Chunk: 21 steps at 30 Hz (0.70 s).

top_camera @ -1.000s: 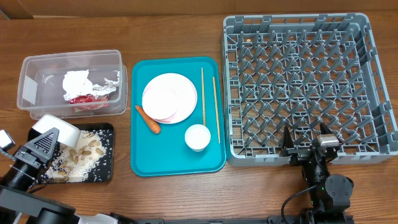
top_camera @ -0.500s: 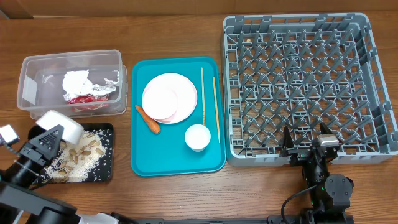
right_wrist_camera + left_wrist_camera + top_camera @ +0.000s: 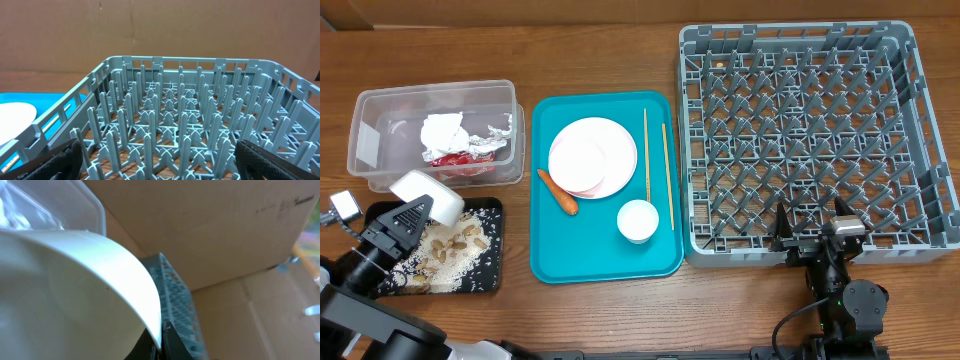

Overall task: Sort waste into correct bins and load items into the dishwasher
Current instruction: 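Tilt the bowl with the left gripper to dump rice onto the black tray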

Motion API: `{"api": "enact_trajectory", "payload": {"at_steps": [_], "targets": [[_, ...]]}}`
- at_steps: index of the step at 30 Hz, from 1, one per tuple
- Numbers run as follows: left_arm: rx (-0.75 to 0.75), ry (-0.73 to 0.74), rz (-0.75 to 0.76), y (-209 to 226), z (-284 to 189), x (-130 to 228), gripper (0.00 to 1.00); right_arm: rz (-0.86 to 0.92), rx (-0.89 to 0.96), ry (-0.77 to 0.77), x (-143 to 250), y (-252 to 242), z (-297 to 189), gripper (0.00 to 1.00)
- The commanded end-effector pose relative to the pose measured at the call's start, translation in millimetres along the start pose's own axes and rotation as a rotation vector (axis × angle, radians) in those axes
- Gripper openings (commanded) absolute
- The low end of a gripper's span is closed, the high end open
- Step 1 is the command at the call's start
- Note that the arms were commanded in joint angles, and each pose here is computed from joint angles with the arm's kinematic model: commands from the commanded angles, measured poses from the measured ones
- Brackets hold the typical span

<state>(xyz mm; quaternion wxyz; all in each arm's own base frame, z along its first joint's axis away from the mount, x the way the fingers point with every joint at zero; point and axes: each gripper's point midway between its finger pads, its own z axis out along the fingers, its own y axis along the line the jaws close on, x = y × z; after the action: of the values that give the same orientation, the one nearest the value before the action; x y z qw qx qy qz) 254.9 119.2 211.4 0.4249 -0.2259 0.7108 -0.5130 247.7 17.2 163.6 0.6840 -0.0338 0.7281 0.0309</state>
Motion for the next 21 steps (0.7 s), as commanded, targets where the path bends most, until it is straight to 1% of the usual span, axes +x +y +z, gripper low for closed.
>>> {"api": "enact_trajectory", "payload": {"at_steps": [1, 3, 4, 5, 6, 8, 9, 12, 13, 14, 15, 16, 18, 19, 21], "targets": [[0.010, -0.044, 0.062, 0.1, -3.3, -6.1, 0.04, -0.011, 0.002, 0.000, 2.8, -0.4, 0.5, 1.00], [-0.006, -0.038, -0.086, 5.9, -6.4, -5.5, 0.04, -0.011, 0.002, 0.000, 2.8, -0.4, 0.5, 1.00], [0.010, -0.053, -0.047, -1.2, -6.4, -6.2, 0.04, -0.011, 0.002, 0.000, 2.8, -0.4, 0.5, 1.00], [0.015, -0.071, 0.063, -3.0, -6.7, -9.0, 0.04, -0.011, 0.002, 0.000, 2.8, -0.4, 0.5, 1.00], [0.009, -0.080, 0.114, 0.0, -8.2, -11.7, 0.04, -0.011, 0.002, 0.000, 2.8, -0.4, 0.5, 1.00], [0.003, -0.072, -0.044, 5.4, -10.1, -10.6, 0.04, -0.011, 0.002, 0.000, 2.8, -0.4, 0.5, 1.00], [0.005, -0.070, -0.083, 3.5, -10.3, -9.0, 0.04, -0.011, 0.002, 0.000, 2.8, -0.4, 0.5, 1.00], [0.005, -0.089, 0.065, 2.9, -11.5, -12.6, 0.04, -0.011, 0.002, 0.000, 2.8, -0.4, 0.5, 1.00], [-0.005, -0.081, 0.029, 7.6, -12.3, -12.3, 0.04, -0.011, 0.002, 0.000, 2.8, -0.4, 0.5, 1.00], [-0.009, -0.064, -0.101, 8.9, -12.2, -8.8, 0.04, -0.011, 0.002, 0.000, 2.8, -0.4, 0.5, 1.00], [-0.006, -0.056, -0.151, 5.7, -11.9, -5.7, 0.04, -0.010, 0.002, 0.000, 2.8, -0.4, 0.5, 1.00], [0.001, -0.061, -0.097, 0.2, -11.8, -5.2, 0.04, -0.011, 0.002, 0.000, 2.8, -0.4, 0.5, 1.00], [-0.001, -0.084, 0.113, -0.4, -13.0, -9.7, 0.04, -0.011, 0.002, 0.000, 2.8, -0.4, 0.5, 1.00], [-0.008, -0.083, 0.099, 4.1, -14.0, -10.5, 0.04, -0.011, 0.002, 0.000, 2.8, -0.4, 0.5, 1.00], [-0.004, -0.078, -0.054, 7.0, -14.1, -9.8, 0.04, -0.011, 0.002, 0.000, 2.8, -0.4, 0.5, 1.00]]}}
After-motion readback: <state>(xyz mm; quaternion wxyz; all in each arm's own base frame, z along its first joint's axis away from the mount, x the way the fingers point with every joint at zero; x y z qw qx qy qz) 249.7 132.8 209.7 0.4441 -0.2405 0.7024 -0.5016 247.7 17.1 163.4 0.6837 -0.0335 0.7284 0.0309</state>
